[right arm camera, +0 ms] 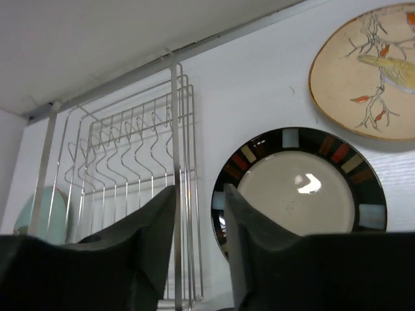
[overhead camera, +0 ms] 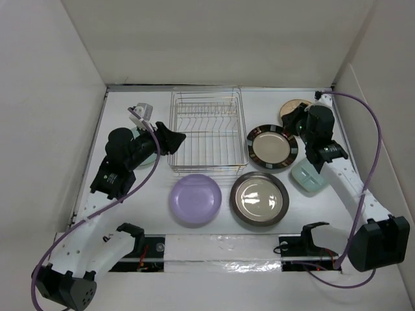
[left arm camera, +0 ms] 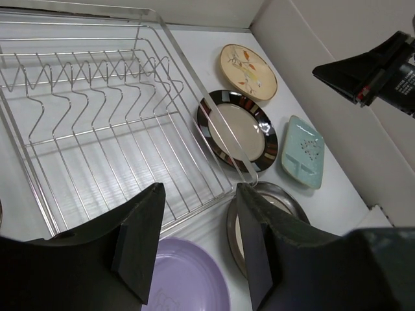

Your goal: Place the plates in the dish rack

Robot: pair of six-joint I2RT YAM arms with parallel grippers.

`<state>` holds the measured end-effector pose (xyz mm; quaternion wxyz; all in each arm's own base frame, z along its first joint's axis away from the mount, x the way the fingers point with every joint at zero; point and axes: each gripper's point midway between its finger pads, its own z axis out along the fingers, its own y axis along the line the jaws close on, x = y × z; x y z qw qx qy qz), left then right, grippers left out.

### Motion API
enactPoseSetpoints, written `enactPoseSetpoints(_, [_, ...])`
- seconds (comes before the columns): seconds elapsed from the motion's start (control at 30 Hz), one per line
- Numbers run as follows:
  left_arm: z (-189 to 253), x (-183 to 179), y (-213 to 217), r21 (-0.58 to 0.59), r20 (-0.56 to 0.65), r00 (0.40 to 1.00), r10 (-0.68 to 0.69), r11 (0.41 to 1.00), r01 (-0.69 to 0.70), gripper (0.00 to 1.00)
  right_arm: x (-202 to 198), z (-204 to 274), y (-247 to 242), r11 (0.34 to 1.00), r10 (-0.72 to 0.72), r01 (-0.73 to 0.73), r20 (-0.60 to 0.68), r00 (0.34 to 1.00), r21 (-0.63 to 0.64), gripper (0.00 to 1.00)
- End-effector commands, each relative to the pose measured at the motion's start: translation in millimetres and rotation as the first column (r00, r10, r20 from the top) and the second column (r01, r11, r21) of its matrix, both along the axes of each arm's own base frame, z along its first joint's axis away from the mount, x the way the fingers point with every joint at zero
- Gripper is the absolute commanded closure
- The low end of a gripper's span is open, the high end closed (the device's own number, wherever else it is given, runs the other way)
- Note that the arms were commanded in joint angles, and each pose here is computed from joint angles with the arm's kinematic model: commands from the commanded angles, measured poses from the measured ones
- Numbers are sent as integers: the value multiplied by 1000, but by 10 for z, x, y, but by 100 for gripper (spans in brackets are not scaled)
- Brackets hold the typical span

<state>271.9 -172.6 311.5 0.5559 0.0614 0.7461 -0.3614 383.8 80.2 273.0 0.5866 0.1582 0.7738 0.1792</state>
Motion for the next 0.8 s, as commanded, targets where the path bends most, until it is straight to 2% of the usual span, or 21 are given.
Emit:
enactPoseSetpoints(0.0, [220, -39, 25, 3, 70, 998, 8, 1000, -8, 56, 198, -92, -194, 997, -78, 78, -10, 997, 20, 86])
enactPoseSetpoints(0.07, [208, -94, -34, 16, 68, 998, -14, 1000, 13, 63, 262, -175, -302, 993, -108, 109, -26, 994, 35, 99])
enactPoseSetpoints(0.13, [208, -124, -48, 24, 83, 996, -12, 1000, 10, 71, 373, -251, -537, 983, -175, 177, -28, 984, 54, 100])
enactPoseSetpoints(0.2, [161, -118, -32, 30, 85, 996, 8, 999, -11, 86, 451, -322, -750, 966, -243, 245, -39, 969, 80, 100])
enactPoseSetpoints(0.23, [158, -113, -31, 27, 88, 996, 10, 1000, -13, 100, 519, -482, -972, 949, -300, 305, -74, 951, 81, 100])
enactPoseSetpoints(0.33, [101, -85, -38, 37, 83, 997, 10, 999, -13, 100, 673, -644, -1268, 918, -367, 379, -113, 923, 120, 97])
enactPoseSetpoints(0.37, [75, -83, -35, 43, 79, 997, 11, 999, -15, 100, 735, -862, -1453, 897, -407, 426, -160, 899, 113, 95])
enactPoseSetpoints(0.43, [35, -72, -9, 52, 77, 997, 25, 998, -29, 100, 890, -909, -1614, 879, -440, 459, -155, 885, 129, 78])
enactPoseSetpoints(0.47, [15, -76, -5, 56, 79, 997, 24, 998, -29, 89, 946, -993, -1733, 868, -456, 479, -175, 873, 128, 69])
enactPoseSetpoints(0.5, [8, -78, -4, 56, 79, 997, 24, 998, -29, 83, 1009, -1311, -1792, 862, -455, 493, -253, 854, 115, 57])
enactPoseSetpoints(0.53, [26, -92, 3, 55, 87, 996, 24, 998, -29, 78, 1136, -1275, -1804, 870, -432, 474, -251, 866, 138, 52])
enactPoseSetpoints(0.57, [34, -93, 8, 57, 90, 996, 25, 998, -30, 71, 1179, -1367, -1848, 866, -429, 479, -275, 860, 147, 50])
enactPoseSetpoints(0.6, [43, -95, 21, 59, 95, 995, 31, 998, -36, 69, 1195, -1553, -1962, 847, -441, 505, -311, 842, 165, 45])
enactPoseSetpoints(0.7, [61, -102, 34, 58, 104, 994, 35, 997, -41, 66, 1196, -1687, -2139, 814, -448, 530, -325, 833, 238, 40])
enactPoseSetpoints(0.77, [51, -96, 26, 59, 101, 994, 32, 998, -38, 66, 1181, -1814, -2084, 814, -411, 510, -346, 843, 276, 40])
